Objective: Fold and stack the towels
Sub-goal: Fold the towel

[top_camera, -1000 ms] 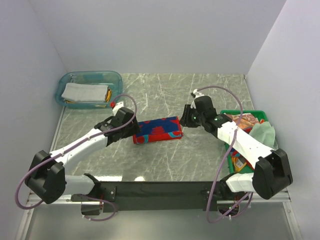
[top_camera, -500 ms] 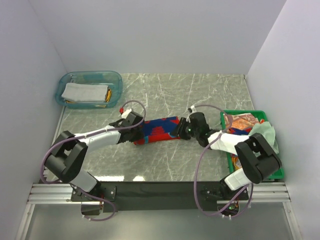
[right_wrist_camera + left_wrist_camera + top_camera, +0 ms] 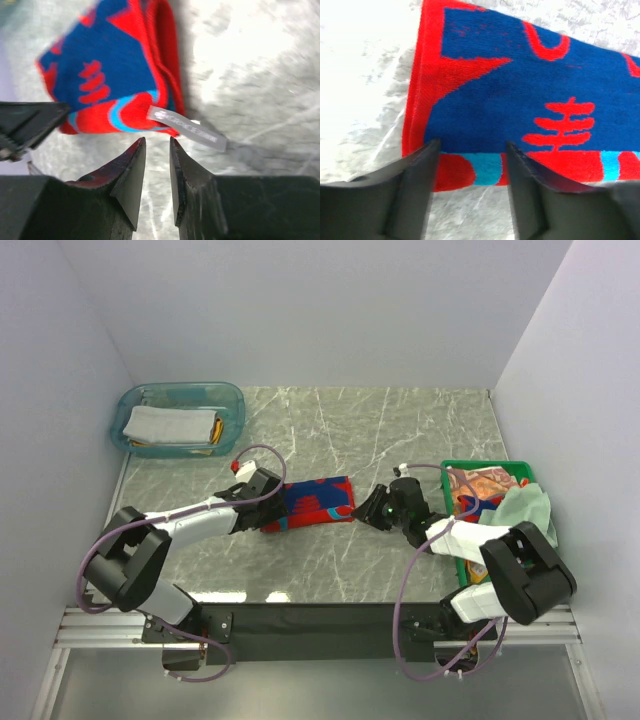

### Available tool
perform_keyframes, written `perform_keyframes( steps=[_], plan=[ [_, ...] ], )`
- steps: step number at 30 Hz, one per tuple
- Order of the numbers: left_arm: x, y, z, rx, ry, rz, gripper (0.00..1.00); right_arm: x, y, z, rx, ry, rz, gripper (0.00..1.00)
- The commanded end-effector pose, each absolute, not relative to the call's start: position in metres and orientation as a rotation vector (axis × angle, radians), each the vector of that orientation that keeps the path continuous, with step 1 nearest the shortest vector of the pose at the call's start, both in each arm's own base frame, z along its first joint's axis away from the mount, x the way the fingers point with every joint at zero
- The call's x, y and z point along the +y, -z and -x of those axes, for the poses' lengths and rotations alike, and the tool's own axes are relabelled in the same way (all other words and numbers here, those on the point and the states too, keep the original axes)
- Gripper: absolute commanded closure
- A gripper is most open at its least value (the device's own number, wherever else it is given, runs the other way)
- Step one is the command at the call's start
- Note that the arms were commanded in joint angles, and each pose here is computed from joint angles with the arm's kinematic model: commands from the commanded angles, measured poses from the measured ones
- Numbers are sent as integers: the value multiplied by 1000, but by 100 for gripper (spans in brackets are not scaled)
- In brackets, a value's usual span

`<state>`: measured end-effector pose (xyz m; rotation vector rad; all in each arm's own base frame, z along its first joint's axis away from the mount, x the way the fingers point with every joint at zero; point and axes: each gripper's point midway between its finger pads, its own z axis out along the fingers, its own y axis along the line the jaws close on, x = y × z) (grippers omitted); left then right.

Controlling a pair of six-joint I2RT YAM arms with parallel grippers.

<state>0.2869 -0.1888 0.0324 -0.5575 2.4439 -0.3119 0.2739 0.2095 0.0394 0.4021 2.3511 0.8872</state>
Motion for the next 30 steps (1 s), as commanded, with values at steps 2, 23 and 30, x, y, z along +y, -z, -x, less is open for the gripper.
perform_keyframes(
  steps=[2, 23, 30],
  plan=[
    [-184, -58, -292, 2389, 323, 553, 28, 228, -103, -299, 2159, -1010, -257, 64],
    [-160, -14, -308, 2422, 267, 707, 45, 243, -15, -269, 2401, -1000, -401, 59],
    [-169, -24, -302, 2420, 408, 719, 39, 231, -16, -266, 2385, -1034, -427, 60]
  ],
)
